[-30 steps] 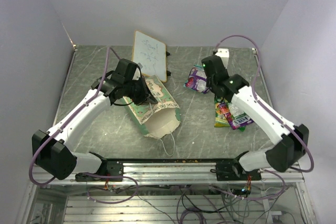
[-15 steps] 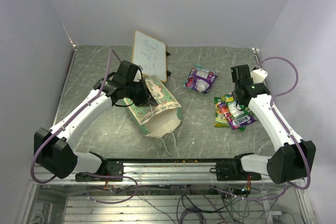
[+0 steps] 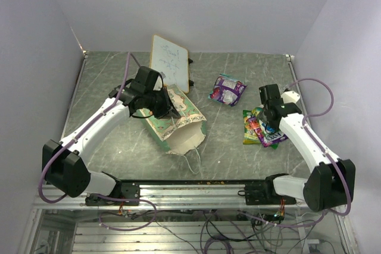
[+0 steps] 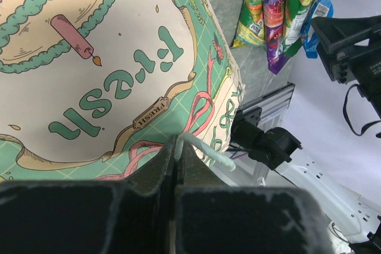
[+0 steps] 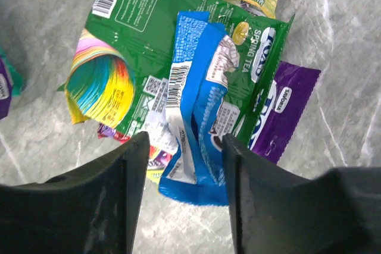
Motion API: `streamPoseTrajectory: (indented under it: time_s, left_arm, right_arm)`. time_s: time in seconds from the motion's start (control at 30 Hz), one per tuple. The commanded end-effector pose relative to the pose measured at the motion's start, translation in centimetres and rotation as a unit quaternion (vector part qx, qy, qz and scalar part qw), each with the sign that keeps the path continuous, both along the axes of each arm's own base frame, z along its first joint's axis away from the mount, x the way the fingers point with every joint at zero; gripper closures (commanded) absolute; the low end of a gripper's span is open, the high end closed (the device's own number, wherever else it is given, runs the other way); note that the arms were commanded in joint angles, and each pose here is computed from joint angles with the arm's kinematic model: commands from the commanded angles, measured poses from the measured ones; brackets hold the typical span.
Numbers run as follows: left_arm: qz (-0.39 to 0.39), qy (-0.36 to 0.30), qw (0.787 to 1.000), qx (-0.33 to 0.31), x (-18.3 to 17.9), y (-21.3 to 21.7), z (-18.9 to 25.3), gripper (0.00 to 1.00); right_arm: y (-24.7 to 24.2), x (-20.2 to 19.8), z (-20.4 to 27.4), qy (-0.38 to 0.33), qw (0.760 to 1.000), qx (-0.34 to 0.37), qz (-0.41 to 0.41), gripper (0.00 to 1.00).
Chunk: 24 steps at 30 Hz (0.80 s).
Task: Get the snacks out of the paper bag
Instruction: Place the snack at the center of the board.
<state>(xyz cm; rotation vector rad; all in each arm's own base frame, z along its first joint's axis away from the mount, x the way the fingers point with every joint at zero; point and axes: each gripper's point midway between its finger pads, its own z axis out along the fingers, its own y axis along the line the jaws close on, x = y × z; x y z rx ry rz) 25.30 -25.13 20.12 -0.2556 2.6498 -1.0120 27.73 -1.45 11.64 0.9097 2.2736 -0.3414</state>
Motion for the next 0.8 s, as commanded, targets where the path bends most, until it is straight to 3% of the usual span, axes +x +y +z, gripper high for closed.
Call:
streamPoseTrajectory:
  time_s: [0.0, 0.13, 0.23, 0.33, 0.4, 0.43, 0.5, 0.53, 0.63, 0.77]
  left_arm:
    - [-0.012, -0.017, 1.000, -0.009, 0.1, 0.1, 1.3, 0.93]
    - [-0.013, -0.021, 1.000, -0.010, 0.0, 0.2, 1.5, 0.93]
    - [-0.011, -0.026, 1.000, -0.011, 0.0, 0.3, 1.6, 0.93]
    - [-0.010, -0.031, 0.999, -0.012, 0.1, 0.3, 1.9, 0.93]
    - [-0.011, -0.032, 0.999, -0.010, 0.1, 0.4, 2.0, 0.93]
    - [-0.010, -0.033, 0.999, -0.008, 0.1, 0.4, 2.1, 0.93]
    - [-0.009, -0.034, 0.999, -0.005, 0.0, 0.6, 2.3, 0.93]
    - [-0.009, -0.034, 0.999, -0.006, 0.0, 0.6, 2.3, 0.93]
    - [-0.005, -0.035, 0.999, -0.007, -0.2, 0.7, 2.6, 0.93]
    - [0.000, -0.032, 0.999, -0.003, -0.7, 1.2, 2.6, 0.93]
  right_arm:
    - [0.5, -0.9, 2.7, -0.033, 0.999, 0.025, 0.020, 0.41]
    - [2.9, -0.9, 6.0, -0.076, 0.985, 0.047, 0.150, 0.26]
    - [5.8, -0.7, 9.3, -0.150, 0.940, 0.042, 0.304, 0.23]
    - [8.3, -1.3, 10.8, -0.204, 0.892, 0.044, 0.401, 0.20]
    - [11.1, -2.1, 11.0, -0.227, 0.842, 0.065, 0.485, 0.19]
    - [13.0, -2.9, 10.9, -0.234, 0.805, 0.087, 0.538, 0.19]
    - [16.3, -4.8, 11.0, -0.248, 0.726, 0.129, 0.628, 0.08]
    - [17.4, -5.3, 10.9, -0.250, 0.702, 0.149, 0.650, 0.08]
    - [19.8, -6.4, 11.4, -0.272, 0.650, 0.165, 0.690, 0.06]
    - [23.4, -8.1, 11.3, -0.286, 0.586, 0.127, 0.748, 0.02]
